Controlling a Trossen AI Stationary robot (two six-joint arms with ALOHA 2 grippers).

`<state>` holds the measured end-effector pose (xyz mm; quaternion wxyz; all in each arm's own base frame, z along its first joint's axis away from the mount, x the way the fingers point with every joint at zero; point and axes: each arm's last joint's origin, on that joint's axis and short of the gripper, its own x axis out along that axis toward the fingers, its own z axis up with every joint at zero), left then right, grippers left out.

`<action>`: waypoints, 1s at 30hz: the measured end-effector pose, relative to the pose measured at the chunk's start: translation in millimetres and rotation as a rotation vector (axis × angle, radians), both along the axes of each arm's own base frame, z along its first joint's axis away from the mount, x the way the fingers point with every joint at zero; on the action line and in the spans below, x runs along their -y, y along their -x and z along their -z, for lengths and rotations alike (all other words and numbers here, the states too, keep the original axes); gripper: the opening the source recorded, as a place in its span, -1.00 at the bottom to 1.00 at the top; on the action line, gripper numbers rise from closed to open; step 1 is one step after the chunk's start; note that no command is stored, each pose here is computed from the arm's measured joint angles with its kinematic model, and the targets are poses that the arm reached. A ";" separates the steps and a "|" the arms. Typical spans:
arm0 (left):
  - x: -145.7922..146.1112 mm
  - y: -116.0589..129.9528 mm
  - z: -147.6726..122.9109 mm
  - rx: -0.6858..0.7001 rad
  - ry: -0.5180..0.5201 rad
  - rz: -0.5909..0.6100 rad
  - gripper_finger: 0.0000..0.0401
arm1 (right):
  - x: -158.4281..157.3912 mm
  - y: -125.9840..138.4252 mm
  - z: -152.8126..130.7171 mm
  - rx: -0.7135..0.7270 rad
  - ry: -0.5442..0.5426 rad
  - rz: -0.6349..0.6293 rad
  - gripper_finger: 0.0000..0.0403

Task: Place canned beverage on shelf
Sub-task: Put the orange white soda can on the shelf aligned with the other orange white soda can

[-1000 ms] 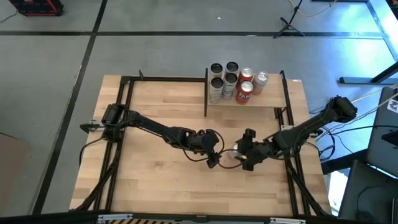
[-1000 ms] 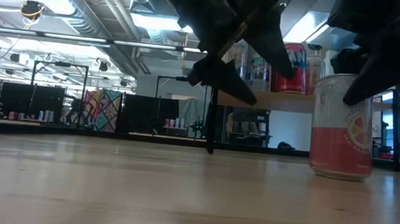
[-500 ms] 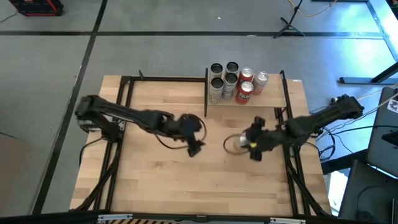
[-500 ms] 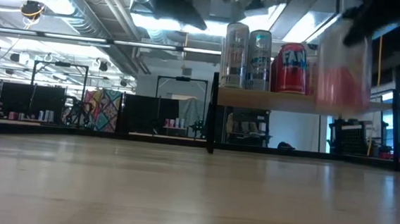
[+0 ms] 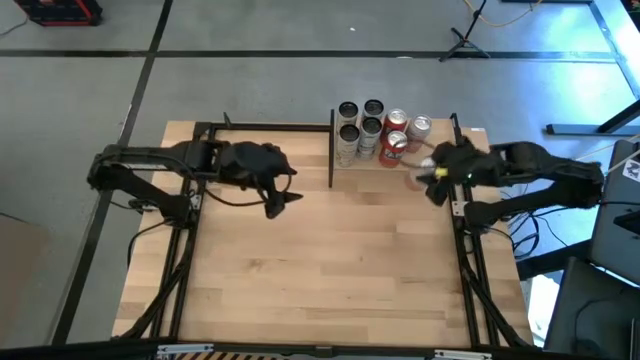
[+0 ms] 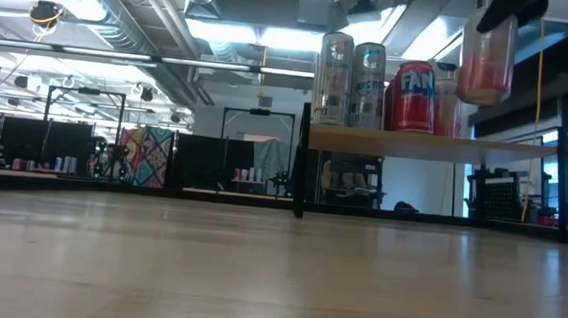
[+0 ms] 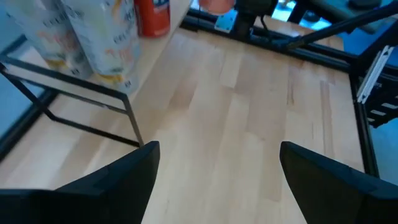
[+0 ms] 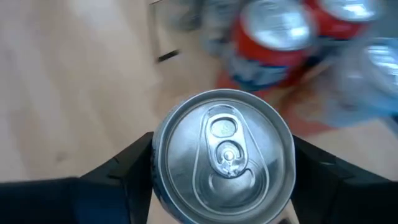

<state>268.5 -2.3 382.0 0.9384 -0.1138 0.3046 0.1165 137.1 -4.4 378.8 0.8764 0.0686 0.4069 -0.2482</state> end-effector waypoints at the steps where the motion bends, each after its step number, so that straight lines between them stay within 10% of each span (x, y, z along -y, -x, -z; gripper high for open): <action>1: -1.1 3.0 -2.4 0.006 -0.009 0.005 0.64 | 4.8 4.4 -0.8 0.012 0.009 0.031 0.31; 30: -17.8 8.3 -5.8 0.009 -0.039 -0.037 0.64 | 98.6 1.0 35.4 0.024 -0.039 0.178 0.31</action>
